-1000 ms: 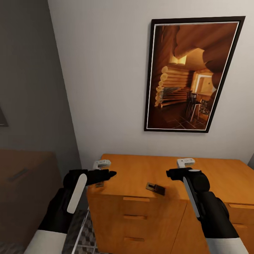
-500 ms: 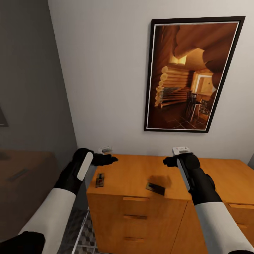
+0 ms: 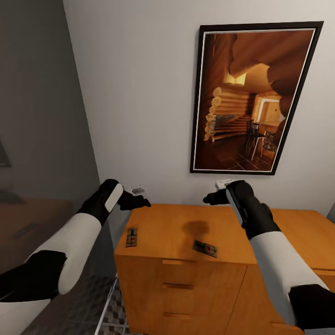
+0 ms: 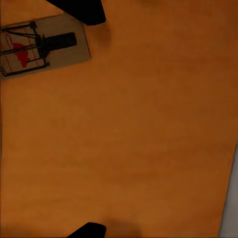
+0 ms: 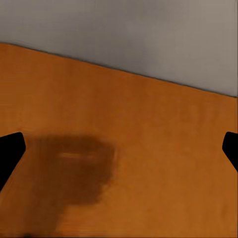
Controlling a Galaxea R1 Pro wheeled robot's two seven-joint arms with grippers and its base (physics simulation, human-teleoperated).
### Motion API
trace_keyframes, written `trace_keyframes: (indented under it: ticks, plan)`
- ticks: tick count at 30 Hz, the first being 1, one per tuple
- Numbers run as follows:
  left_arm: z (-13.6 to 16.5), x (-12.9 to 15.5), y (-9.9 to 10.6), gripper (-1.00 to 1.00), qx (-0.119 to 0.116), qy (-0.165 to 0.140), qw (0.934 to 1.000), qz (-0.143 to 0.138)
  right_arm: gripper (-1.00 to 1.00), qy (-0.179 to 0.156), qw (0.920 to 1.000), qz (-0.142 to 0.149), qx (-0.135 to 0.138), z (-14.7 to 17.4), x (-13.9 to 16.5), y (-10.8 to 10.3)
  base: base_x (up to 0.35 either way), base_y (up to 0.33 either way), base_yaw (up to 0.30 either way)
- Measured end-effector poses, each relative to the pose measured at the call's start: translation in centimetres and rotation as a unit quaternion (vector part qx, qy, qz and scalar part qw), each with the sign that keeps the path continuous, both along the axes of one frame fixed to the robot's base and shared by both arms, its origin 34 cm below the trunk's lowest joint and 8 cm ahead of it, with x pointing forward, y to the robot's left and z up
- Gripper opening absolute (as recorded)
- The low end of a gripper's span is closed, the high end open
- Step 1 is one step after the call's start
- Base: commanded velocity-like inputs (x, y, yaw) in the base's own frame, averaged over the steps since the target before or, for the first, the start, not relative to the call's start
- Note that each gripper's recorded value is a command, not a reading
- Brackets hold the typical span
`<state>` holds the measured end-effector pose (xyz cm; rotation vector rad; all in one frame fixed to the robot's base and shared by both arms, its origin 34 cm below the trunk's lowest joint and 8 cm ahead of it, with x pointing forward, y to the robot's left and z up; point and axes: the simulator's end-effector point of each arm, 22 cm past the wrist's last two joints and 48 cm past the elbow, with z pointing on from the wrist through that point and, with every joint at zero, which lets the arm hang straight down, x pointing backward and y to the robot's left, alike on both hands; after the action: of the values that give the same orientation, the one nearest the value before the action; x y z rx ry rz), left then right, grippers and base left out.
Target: Take the four mousetraps from the cabinet in the bathroom and place them on the bathroom floor. Make sure all four end up on the same floor surface, and ensure that at least two of them are either under or directly next to the same bathroom sink.
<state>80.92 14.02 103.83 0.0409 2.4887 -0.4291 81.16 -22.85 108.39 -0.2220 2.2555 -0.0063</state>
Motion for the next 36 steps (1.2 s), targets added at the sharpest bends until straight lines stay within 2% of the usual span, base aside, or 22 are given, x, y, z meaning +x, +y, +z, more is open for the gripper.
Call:
trace_keyframes:
  ticks: [5, 6, 9, 11, 12, 16, 19, 20, 23, 27, 36]
  plan:
    - [-0.3, 0.1, 1.0, 1.0, 0.011, 0.005, 0.9999, -0.002, 1.0, 0.023, 0.9972, 0.071, -0.011, -1.3, -0.8, 4.2, 0.0, 0.0, 0.0]
    - [-0.3, 0.0, 1.0, 1.0, 0.014, 0.005, 0.9999, -0.006, 1.0, 0.031, 0.9944, 0.1, -0.009, -1.7, -1.3, 5.8, 0.0, 0.0, 0.0]
    - [-0.4, -0.1, 0.8, 1.0, 0.016, 0.006, 0.9997, -0.016, 1.0, 0.044, 0.9892, 0.14, -0.001, -2.0, -2.1, 7.6, 0.0, 0.0, 0.0]
    - [-0.5, -0.2, 0.6, 1.0, 0.017, 0.006, 0.9996, -0.022, 1.0, 0.052, 0.9856, 0.161, 0.005, -2.1, -2.6, 8.0, 0.0, 0.0, 0.0]
    - [-0.5, -0.3, 0.5, 1.0, 0.018, 0.007, 0.9995, -0.026, 1.0, 0.062, 0.9817, 0.18, 0.006, -2.3, -3.2, 8.1, 0.0, 0.0, 0.0]
    - [-0.7, -0.4, 0.4, 1.0, 0.02, 0.008, 0.9993, -0.031, 1.0, 0.088, 0.9702, 0.225, -0.007, -3.4, -4.9, 7.9, 0.0, 0.0, 0.0]
    - [-0.8, -0.4, 0.4, 1.0, 0.021, 0.009, 0.9992, -0.033, 1.0, 0.109, 0.9584, 0.263, -0.02, -4.3, -6.7, 7.9, 0.0, 0.0, 0.0]
    - [-0.8, -0.4, 0.4, 1.0, 0.021, 0.009, 0.9992, -0.033, 1.0, 0.125, 0.9506, 0.283, -0.025, -4.9, -7.8, 7.6, 0.0, 0.0, 0.0]
    - [-0.9, -0.5, 0.3, 1.0, 0.021, 0.01, 0.9992, -0.034, 1.0, 0.148, 0.9413, 0.302, -0.024, -5.6, -9.2, 6.5, 0.0, 0.0, 0.0]
    - [-0.9, -0.5, 0.3, 1.0, 0.021, 0.01, 0.9991, -0.035, 1.0, 0.173, 0.9351, 0.308, -0.03, -6.3, -10.4, 4.2, 0.0, 0.0, 0.0]
    - [-1.8, -0.9, 0.2, 1.0, 0.022, 0.022, 0.9989, -0.035, 1.0, 0.184, 0.9345, 0.298, -0.062, -6.9, -10.5, 1.5, 0.0, 0.0, 0.0]
